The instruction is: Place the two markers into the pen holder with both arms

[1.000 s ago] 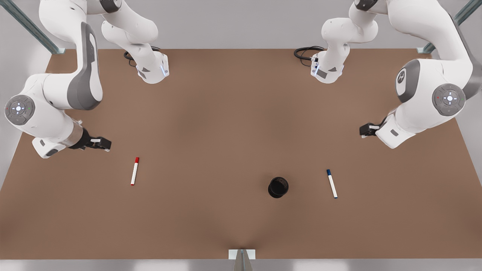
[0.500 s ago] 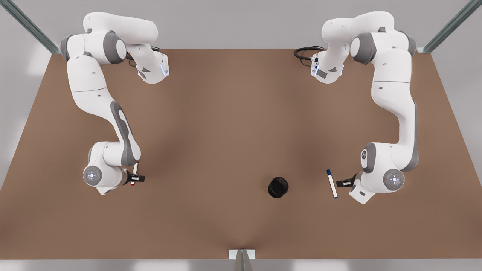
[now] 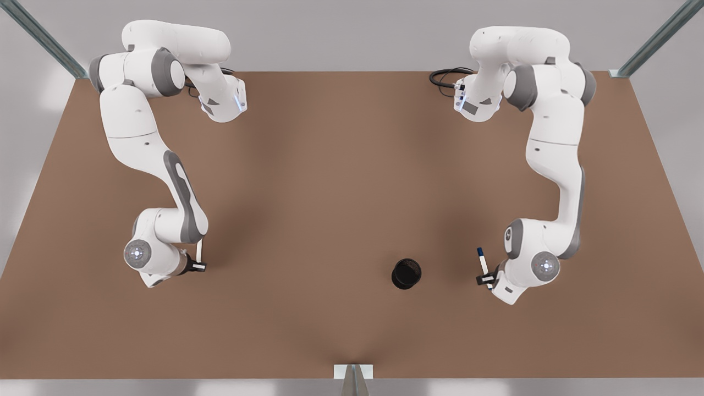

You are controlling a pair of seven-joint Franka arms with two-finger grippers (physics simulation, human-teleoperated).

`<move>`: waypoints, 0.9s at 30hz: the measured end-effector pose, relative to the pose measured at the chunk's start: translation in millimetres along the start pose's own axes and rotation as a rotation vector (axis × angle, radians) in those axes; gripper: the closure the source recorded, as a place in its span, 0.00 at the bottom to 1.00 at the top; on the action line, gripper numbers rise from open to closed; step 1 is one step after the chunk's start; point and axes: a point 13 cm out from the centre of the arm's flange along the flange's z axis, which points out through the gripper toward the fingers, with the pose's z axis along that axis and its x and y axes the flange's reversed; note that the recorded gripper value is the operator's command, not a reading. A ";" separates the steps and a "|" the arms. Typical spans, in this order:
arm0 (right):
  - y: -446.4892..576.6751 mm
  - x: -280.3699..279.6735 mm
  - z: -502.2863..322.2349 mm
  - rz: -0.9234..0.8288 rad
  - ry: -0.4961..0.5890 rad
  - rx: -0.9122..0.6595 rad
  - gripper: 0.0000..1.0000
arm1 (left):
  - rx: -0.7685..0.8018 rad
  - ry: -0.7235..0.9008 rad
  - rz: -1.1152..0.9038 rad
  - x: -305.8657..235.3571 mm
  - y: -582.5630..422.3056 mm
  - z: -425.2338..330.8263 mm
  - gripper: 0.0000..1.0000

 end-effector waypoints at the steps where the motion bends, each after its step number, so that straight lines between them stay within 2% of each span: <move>1: 0.1 1.0 1.0 0.001 0.001 0.000 0.61 | 0.001 -0.004 0.001 -1.0 -0.7 1.9 0.26; 3: 0.2 1.4 1.6 0.003 0.001 -0.001 0.74 | 0.004 -0.014 0.005 -3.1 -1.6 3.2 0.39; 4: 0.3 1.2 1.6 0.004 0.000 -0.004 0.79 | 0.005 -0.018 0.007 -4.1 -1.9 3.2 0.39; 10: 16.9 -13.3 -45.8 -0.016 -0.066 -0.026 0.79 | 0.013 -0.048 0.017 -16.1 -4.6 0.5 0.39; 13: 85.3 -34.7 -138.7 -0.116 -0.200 -0.076 0.79 | 0.016 -0.058 0.019 -21.9 -4.6 2.6 0.40; 16: 197.5 -29.1 -213.9 -0.273 -0.312 -0.145 0.79 | 0.016 -0.058 0.022 -22.6 -4.5 5.7 0.53; 20: 340.0 -14.4 -292.0 -0.438 -0.488 -0.232 0.79 | 0.016 -0.058 0.026 -22.7 -4.5 7.3 0.59; 21: 373.3 -11.0 -298.8 -0.469 -0.526 -0.258 0.79 | 0.016 -0.058 0.026 -22.8 -4.5 7.3 0.60; 24: 472.9 10.0 -308.4 -0.571 -0.656 -0.305 0.79 | 0.016 -0.059 0.027 -23.2 -3.7 7.3 0.68; 26: 532.4 34.0 -316.2 -0.638 -0.748 -0.327 0.79 | 0.015 -0.059 0.026 -23.3 -3.3 7.7 0.77; 27: 554.0 43.9 -318.5 -0.665 -0.792 -0.333 0.79 | 0.013 -0.060 0.025 -23.4 -3.0 7.8 0.79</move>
